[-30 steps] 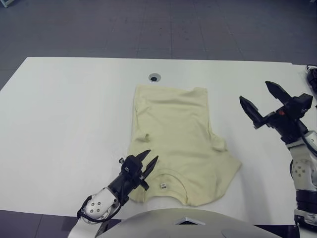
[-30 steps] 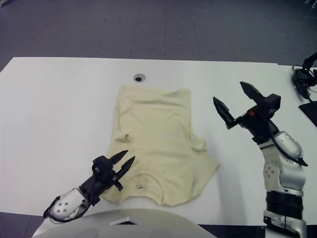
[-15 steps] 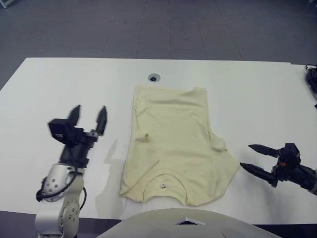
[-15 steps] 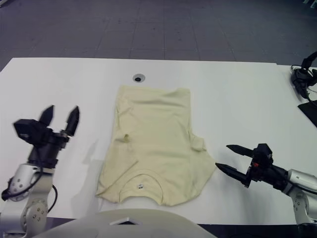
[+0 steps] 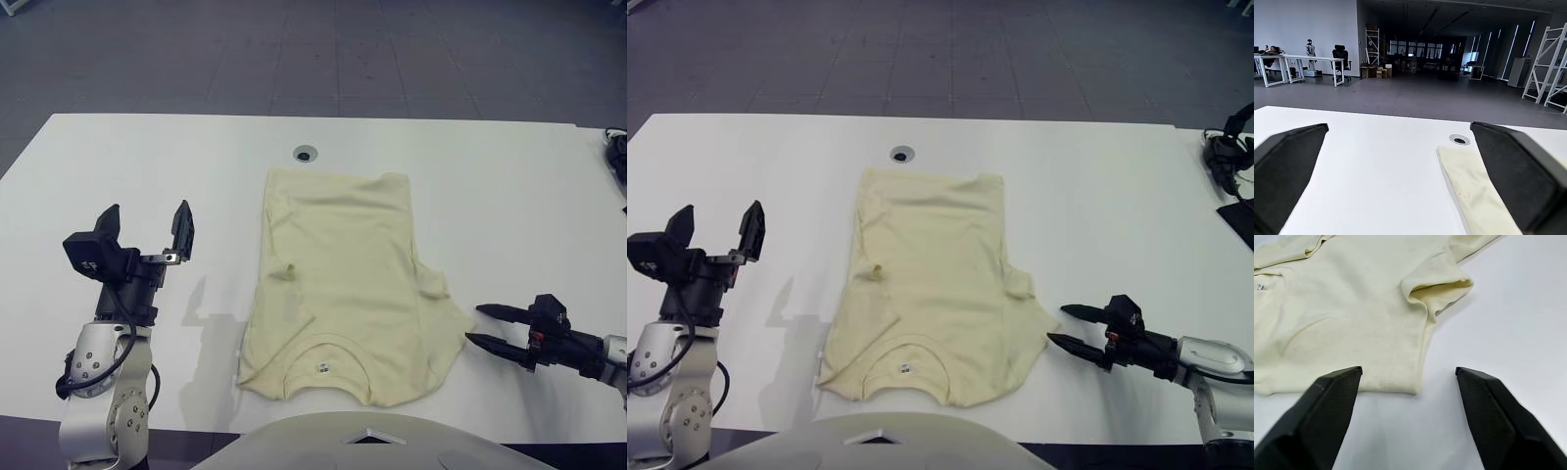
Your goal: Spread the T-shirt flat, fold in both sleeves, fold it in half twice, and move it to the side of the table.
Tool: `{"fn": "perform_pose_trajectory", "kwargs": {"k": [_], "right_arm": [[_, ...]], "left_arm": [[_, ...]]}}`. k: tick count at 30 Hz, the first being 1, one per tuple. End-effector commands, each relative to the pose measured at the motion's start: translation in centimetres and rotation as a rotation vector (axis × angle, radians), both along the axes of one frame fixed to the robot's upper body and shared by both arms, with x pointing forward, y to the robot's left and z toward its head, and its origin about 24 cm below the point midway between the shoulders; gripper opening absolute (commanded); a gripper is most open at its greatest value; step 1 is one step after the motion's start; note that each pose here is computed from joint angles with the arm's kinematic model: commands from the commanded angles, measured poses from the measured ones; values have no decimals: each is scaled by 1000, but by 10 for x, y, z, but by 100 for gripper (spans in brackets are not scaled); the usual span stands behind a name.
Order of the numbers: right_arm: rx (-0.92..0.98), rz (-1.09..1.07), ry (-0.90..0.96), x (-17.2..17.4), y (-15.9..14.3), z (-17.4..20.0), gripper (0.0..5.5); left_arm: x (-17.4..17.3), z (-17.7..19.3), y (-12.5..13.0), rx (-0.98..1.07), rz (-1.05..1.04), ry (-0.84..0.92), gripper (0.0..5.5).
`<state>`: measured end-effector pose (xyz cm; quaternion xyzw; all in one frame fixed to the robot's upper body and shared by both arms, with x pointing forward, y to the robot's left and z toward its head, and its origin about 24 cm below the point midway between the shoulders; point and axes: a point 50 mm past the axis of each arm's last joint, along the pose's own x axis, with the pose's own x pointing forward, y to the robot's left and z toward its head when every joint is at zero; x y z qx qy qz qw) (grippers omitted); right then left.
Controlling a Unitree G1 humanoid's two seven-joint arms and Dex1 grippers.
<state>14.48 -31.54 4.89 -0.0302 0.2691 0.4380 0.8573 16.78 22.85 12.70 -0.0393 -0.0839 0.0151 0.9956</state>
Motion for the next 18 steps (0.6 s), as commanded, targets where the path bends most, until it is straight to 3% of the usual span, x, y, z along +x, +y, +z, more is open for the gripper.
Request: {"fn": "perform_pose_trajectory", "kwargs": {"k": [1, 18], "right_arm": [[-14, 16, 4, 0, 0, 2, 277], [-40, 28, 8, 1, 0, 0, 6]], "left_arm": [[-1, -4, 2, 3, 17, 14, 540], [-1, -8, 2, -7, 26, 28, 540]]}}
